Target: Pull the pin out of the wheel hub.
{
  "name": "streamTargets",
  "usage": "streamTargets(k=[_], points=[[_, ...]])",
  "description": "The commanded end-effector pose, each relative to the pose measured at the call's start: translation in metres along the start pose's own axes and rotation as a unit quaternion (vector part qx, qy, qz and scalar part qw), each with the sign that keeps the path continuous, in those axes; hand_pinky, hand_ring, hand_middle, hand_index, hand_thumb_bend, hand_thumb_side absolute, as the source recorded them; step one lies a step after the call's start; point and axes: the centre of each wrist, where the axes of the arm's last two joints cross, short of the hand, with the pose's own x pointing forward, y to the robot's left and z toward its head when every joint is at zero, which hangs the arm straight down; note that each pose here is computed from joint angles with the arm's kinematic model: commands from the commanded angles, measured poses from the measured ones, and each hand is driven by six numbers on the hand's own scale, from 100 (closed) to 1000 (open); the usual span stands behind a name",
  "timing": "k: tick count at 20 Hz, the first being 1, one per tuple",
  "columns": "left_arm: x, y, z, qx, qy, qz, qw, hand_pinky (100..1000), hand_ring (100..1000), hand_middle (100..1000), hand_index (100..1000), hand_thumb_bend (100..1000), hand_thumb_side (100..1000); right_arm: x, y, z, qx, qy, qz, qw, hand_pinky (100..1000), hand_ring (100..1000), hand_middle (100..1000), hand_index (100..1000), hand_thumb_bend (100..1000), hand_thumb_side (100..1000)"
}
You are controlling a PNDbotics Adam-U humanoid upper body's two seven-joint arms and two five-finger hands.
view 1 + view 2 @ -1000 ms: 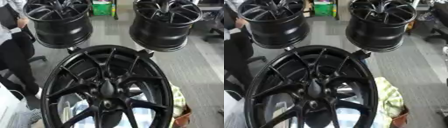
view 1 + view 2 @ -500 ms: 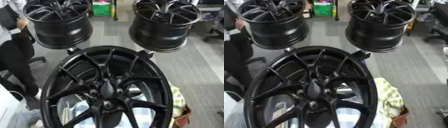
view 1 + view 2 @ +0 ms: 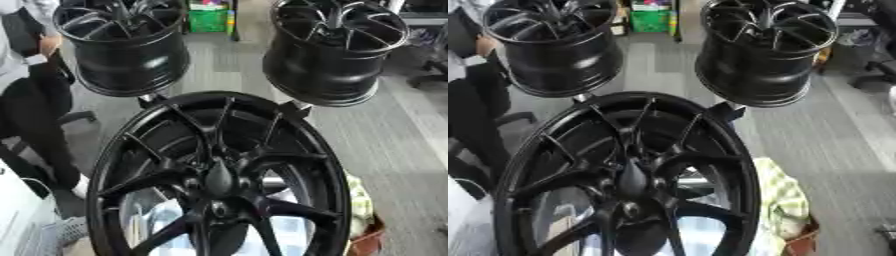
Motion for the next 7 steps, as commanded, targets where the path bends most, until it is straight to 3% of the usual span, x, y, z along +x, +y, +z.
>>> streamTargets(k=[1, 7], points=[[0.015, -0.011, 0.013, 0.037, -0.079, 0.040, 0.995, 786, 775, 695, 896, 227, 474, 0.016, -0.006, -0.007, -0.009, -0.037, 0.009, 0.999, 768, 644, 552, 712, 499, 318], [-0.003, -0.034, 0.046, 0.050, -0.081, 0.092, 0.991, 783, 776, 697, 900, 237, 505, 0.020, -0.005, -0.007, -0.010, -0.045, 0.004, 0.999, 767, 645, 553, 713, 501, 316]])
